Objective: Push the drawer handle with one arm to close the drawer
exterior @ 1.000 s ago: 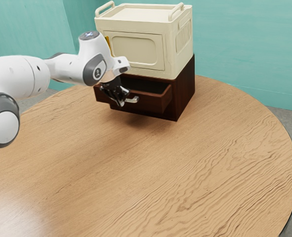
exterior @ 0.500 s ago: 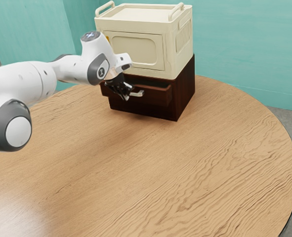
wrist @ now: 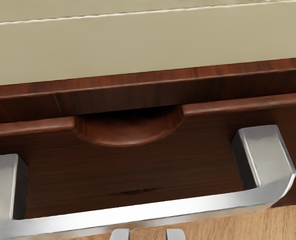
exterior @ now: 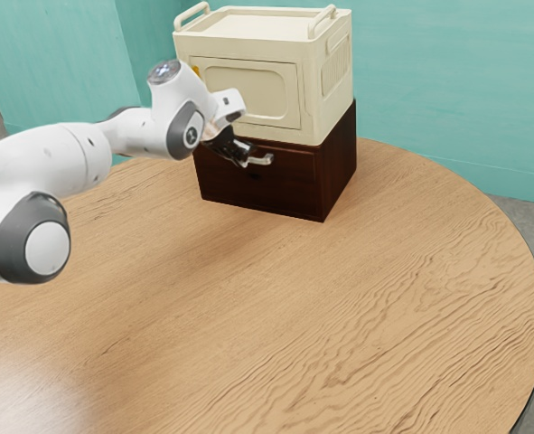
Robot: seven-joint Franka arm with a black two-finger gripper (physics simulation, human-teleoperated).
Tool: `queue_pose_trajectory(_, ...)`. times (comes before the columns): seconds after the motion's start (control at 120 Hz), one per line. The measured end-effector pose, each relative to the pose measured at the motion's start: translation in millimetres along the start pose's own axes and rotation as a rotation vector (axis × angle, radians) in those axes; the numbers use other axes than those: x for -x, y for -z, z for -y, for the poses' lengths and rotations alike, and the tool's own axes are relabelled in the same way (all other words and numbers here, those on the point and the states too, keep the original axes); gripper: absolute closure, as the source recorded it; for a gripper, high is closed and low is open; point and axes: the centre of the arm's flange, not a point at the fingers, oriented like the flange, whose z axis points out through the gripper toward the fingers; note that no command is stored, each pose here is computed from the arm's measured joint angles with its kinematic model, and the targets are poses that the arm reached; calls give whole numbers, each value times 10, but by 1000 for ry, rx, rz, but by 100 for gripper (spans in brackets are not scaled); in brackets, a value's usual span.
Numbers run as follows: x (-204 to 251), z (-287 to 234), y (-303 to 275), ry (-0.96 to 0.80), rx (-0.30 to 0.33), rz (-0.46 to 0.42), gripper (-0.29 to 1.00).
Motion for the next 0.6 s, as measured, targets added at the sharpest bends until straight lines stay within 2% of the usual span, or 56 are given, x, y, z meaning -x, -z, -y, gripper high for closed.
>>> queue_pose_trajectory(0.15,6,34,-24,-10,1,-21,69)
queue_pose_trajectory(0.183,86,-24,-3,-14,9,2,69)
queue_pose_trajectory(0.275,871,-373,181,5,54,143,66)
queue_pose_trajectory(0.342,1396,-561,753,22,47,189,64)
queue_pose_trajectory(0.392,1549,-719,1352,32,40,195,60)
queue_pose_trajectory(0.467,1442,-969,2143,34,42,188,44)
queue_pose_trajectory(0.6,627,-1384,3522,8,80,161,23)
